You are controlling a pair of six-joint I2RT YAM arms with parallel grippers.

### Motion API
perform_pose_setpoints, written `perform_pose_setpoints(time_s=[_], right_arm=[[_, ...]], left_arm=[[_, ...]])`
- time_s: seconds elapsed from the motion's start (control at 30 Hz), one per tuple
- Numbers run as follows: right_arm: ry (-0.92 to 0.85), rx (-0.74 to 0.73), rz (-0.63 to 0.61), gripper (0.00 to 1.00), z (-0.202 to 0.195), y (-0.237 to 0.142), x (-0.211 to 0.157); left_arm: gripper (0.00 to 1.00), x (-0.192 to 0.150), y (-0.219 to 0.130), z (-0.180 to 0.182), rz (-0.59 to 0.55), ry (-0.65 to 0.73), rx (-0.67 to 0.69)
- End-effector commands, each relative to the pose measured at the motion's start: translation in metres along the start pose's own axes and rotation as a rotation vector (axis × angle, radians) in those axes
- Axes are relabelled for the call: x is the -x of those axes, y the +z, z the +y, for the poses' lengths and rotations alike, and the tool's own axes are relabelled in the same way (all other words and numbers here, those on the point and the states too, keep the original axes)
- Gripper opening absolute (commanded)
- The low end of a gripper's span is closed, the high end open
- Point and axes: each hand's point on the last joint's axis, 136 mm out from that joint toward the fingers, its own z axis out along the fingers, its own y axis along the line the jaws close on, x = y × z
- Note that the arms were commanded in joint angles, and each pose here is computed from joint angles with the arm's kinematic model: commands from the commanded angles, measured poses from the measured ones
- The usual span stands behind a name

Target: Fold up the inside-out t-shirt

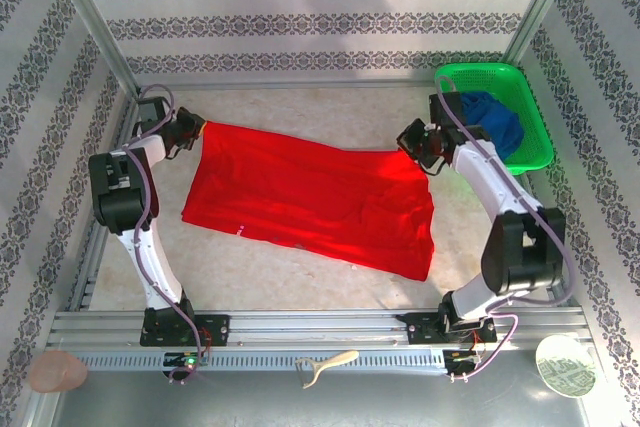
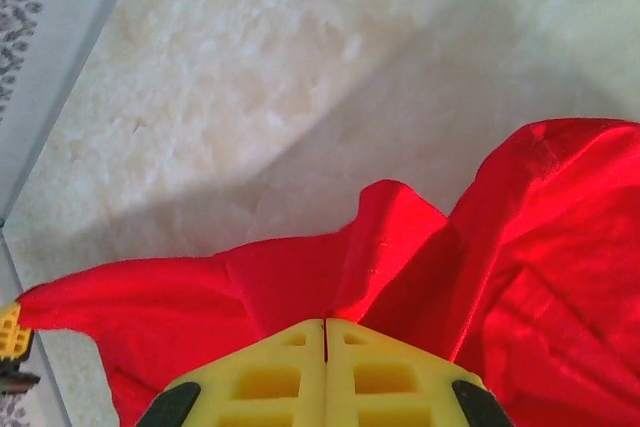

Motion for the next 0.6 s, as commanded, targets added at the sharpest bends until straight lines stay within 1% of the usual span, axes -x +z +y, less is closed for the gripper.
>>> perform_pose_setpoints(time_s=[0.0,0.3,0.57], right_arm=[[0.017,-0.025,-0.019,0.0,-0.009,-0.011,-0.018],[0.039,-0.092,0.02,0.0,-0.043,-0.029,-0.076],[0.052,-0.131,0.051,0.0,-0.069,-0.041,-0.109]], left_arm=[[0.0,0.009,-0.014,-0.008,-0.031,-0.01,-0.04],[0.0,-0.005,-0.026,0.011,-0.022,-0.065,-0.023],[0.0,-0.019,-0.046,0.016,-0.025,-0.089,-0.021]])
